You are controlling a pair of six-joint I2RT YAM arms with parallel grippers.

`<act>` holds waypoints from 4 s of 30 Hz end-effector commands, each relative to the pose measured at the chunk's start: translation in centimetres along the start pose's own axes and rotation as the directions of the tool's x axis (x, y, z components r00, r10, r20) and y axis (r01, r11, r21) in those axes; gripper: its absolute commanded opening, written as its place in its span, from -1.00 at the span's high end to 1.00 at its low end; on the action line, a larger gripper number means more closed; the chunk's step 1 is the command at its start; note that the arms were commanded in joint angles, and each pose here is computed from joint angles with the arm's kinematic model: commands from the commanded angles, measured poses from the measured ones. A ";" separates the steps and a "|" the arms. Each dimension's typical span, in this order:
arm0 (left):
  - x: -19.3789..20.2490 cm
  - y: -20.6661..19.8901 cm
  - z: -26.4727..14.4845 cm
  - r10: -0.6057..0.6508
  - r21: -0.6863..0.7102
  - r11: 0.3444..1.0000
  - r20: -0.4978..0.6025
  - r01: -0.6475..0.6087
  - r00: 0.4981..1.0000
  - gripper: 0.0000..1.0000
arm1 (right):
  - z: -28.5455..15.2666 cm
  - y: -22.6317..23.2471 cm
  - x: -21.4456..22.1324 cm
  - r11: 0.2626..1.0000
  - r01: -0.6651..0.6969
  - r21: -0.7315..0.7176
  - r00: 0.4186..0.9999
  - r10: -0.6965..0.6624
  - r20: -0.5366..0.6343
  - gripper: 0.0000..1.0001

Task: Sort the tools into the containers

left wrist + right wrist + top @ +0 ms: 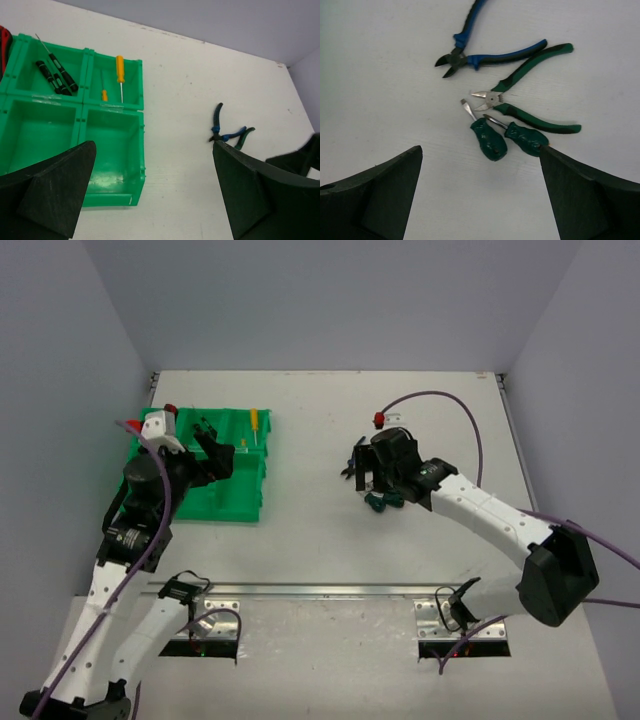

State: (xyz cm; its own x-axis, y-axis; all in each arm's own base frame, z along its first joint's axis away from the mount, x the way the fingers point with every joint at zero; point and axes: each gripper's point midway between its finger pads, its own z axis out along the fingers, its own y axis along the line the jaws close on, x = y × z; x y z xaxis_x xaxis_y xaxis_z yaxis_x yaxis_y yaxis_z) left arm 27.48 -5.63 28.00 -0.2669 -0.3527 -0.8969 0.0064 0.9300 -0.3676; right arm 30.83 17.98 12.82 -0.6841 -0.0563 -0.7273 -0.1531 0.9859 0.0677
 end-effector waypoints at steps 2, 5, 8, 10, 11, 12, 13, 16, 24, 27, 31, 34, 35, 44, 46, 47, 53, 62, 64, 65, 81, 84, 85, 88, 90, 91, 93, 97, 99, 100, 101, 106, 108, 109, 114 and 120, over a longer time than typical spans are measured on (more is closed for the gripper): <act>3.7 -1.4 -0.7 0.065 0.147 0.988 -0.095 -0.050 0.993 -1.00 | 1.2 -4.4 -1.0 0.969 0.043 0.244 0.999 -0.041 -0.014 -0.97; 5.4 -1.0 -0.2 0.052 0.148 0.988 -0.124 -0.034 0.991 -1.00 | 2.3 -5.2 -0.5 0.964 -0.011 0.264 0.998 0.026 -0.056 -0.96; 5.8 -1.1 -0.5 0.040 0.171 0.985 -0.100 -0.023 0.994 -1.00 | 3.0 -7.1 -0.1 0.928 -0.175 0.329 0.978 0.202 -0.049 -0.89; 5.6 -1.1 -0.7 0.039 0.176 0.984 -0.081 -0.025 0.996 -1.00 | 3.1 -7.7 0.3 0.904 -0.219 0.367 0.968 0.248 -0.031 -0.77; 5.5 -1.2 -0.6 0.038 0.182 0.983 -0.071 -0.025 0.997 -1.00 | 3.3 -7.9 0.5 0.892 -0.239 0.384 0.963 0.267 -0.021 -0.70; 5.6 -1.4 -0.6 0.040 0.190 0.982 -0.077 -0.024 0.996 -1.00 | 3.5 -7.8 0.7 0.893 -0.244 0.378 0.961 0.274 -0.028 -0.57; 5.7 -1.5 -0.6 0.041 0.196 0.980 -0.085 -0.024 0.996 -1.00 | 3.8 -7.4 0.9 0.903 -0.236 0.358 0.962 0.269 -0.044 -0.46; 6.2 -1.4 -0.3 0.045 0.196 0.980 -0.105 -0.024 0.993 -1.00 | 5.3 -3.9 1.6 0.987 -0.103 0.124 0.983 0.120 -0.140 -0.21; 6.6 -1.6 -0.1 0.049 0.205 0.978 -0.125 -0.022 0.991 -1.00 | 6.9 -2.0 5.3 0.995 0.089 -0.048 0.952 -0.099 -0.291 -0.04; 6.8 -1.6 0.1 0.048 0.204 0.979 -0.135 -0.019 0.990 -1.00 | 7.4 -1.9 6.5 0.990 0.126 -0.057 0.933 -0.138 -0.333 -0.07; 7.0 -1.7 0.1 0.051 0.214 0.977 -0.144 -0.019 0.988 -1.00 | 7.5 -1.0 7.7 0.985 0.137 -0.100 0.918 -0.164 -0.361 -0.09; 7.1 -1.7 0.1 0.051 0.214 0.977 -0.148 -0.018 0.988 -1.00 | 7.7 -0.7 8.5 0.982 0.157 -0.109 0.910 -0.187 -0.371 -0.09; 7.1 -1.7 0.1 0.051 0.215 0.976 -0.148 -0.018 0.988 -1.00 | 8.0 -0.8 9.0 0.981 0.167 -0.102 0.904 -0.194 -0.381 -0.09; 7.1 -2.0 0.0 0.048 0.229 0.973 -0.149 -0.013 0.988 -1.00 | 8.4 -0.1 9.8 0.971 0.228 -0.078 0.891 -0.240 -0.385 0.41; 7.1 -2.2 0.0 0.046 0.238 0.971 -0.153 -0.008 0.987 -1.00 | 8.2 0.2 9.6 0.971 0.226 -0.085 0.896 -0.241 -0.373 0.50; 7.2 -2.3 0.0 0.042 0.246 0.969 -0.158 -0.001 0.987 -1.00 | 8.0 0.5 9.4 0.970 0.224 -0.095 0.900 -0.243 -0.362 0.62; 9.2 -7.7 -1.6 -0.127 0.485 0.833 -0.301 0.267 0.945 -1.00 | 1.6 9.6 5.2 0.804 0.132 -0.579 0.975 -0.211 -0.072 0.88; 7.5 -13.8 -3.8 -0.337 0.717 0.484 -0.376 0.501 0.863 -1.00 | -11.6 16.0 2.5 0.243 0.201 -0.949 0.979 -0.070 0.189 1.00; 7.8 -14.9 -3.4 -0.336 0.713 0.477 -0.393 0.515 0.856 -0.99 | -12.9 16.4 2.0 0.181 0.209 -0.961 0.978 -0.060 0.201 1.00; 7.7 -15.3 -3.2 -0.341 0.715 0.473 -0.391 0.515 0.855 -0.96 | -13.4 16.6 1.7 0.159 0.209 -0.965 0.978 -0.050 0.204 1.00; 8.1 -20.1 -3.4 -0.233 0.782 0.449 -0.364 0.432 0.902 1.00 | -14.0 17.3 0.3 0.151 0.199 -0.968 0.980 -0.027 0.197 0.81; 7.8 -19.7 -2.0 -0.229 0.750 0.530 -0.323 0.396 0.918 1.00 | -13.4 17.2 0.1 0.187 0.179 -0.966 0.984 -0.029 0.177 -0.42; 9.3 -18.1 -0.1 -0.213 0.649 0.653 -0.339 0.391 0.916 1.00 | -12.6 17.0 0.1 0.234 0.161 -0.959 0.987 -0.029 0.159 -0.84; 7.9 -11.4 4.6 -0.207 0.284 0.926 -0.173 0.250 0.963 1.00 | -8.2 14.7 0.0 0.527 0.098 -0.844 0.995 -0.039 0.091 -0.98; 7.1 -6.1 5.5 -0.172 0.025 0.984 -0.102 0.176 0.980 1.00 | -4.8 11.0 -0.8 0.764 0.071 -0.642 0.996 -0.018 0.090 -0.98; 5.7 -3.4 5.7 -0.161 -0.095 0.983 -0.042 0.156 0.986 1.00 | -3.9 9.2 -0.2 0.828 0.055 -0.558 0.997 -0.020 0.069 -0.98; 2.2 3.1 5.2 -0.101 -0.343 0.930 0.100 0.130 0.990 1.00 | -3.7 6.9 0.7 0.884 0.045 -0.466 0.998 -0.020 0.059 -0.98; 0.5 10.4 4.5 0.017 -0.602 0.793 0.174 0.093 0.985 1.00 | -4.5 6.1 2.1 0.883 0.035 -0.468 0.998 -0.007 0.060 -0.98; 0.2 13.3 4.3 0.040 -0.686 0.721 0.185 0.099 0.982 1.00 | -4.8 5.8 2.3 0.884 0.034 -0.466 0.998 -0.002 0.070 -0.98; 0.1 14.3 4.2 0.040 -0.711 0.693 0.203 0.119 0.978 1.00 | -4.9 5.7 2.5 0.885 0.035 -0.464 0.997 -0.002 0.071 -0.98; 0.2 15.6 4.3 0.031 -0.739 0.658 0.220 0.145 0.975 1.00 | -5.0 5.6 2.6 0.885 0.034 -0.464 0.997 -0.001 0.072 -0.98; 1.0 17.2 6.2 0.011 -0.748 0.629 0.283 0.213 0.959 1.00 | -5.6 6.3 3.0 0.858 0.039 -0.512 0.998 -0.005 0.069 -0.98; 2.4 17.9 6.8 0.009 -0.785 0.593 0.232 0.182 0.973 0.88 | -5.9 6.2 2.9 0.856 0.045 -0.515 0.997 -0.006 0.078 -0.98; 3.2 18.4 7.0 0.006 -0.807 0.568 0.199 0.160 0.980 0.77 | -6.0 6.1 2.9 0.857 0.050 -0.513 0.996 -0.007 0.087 -0.98; 6.1 18.3 7.7 -0.081 -0.797 0.581 0.145 0.165 0.986 -0.55 | -5.2 4.3 2.7 0.906 0.084 -0.415 0.994 -0.049 0.095 -0.98; 3.9 13.8 8.5 -0.209 -0.647 0.721 0.137 0.247 0.968 -1.00 | -1.5 -1.0 4.5 0.974 0.200 -0.106 0.978 -0.205 -0.035 -0.98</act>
State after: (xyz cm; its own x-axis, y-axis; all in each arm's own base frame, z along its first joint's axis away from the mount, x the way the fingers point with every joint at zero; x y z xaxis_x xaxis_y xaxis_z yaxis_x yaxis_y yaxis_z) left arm 32.71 7.51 12.46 -0.2099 -0.4562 -0.8648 -0.7838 0.6072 -0.1300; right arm 24.55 19.96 11.68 -0.6627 -0.1498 -0.7338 -0.4454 0.8665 0.2254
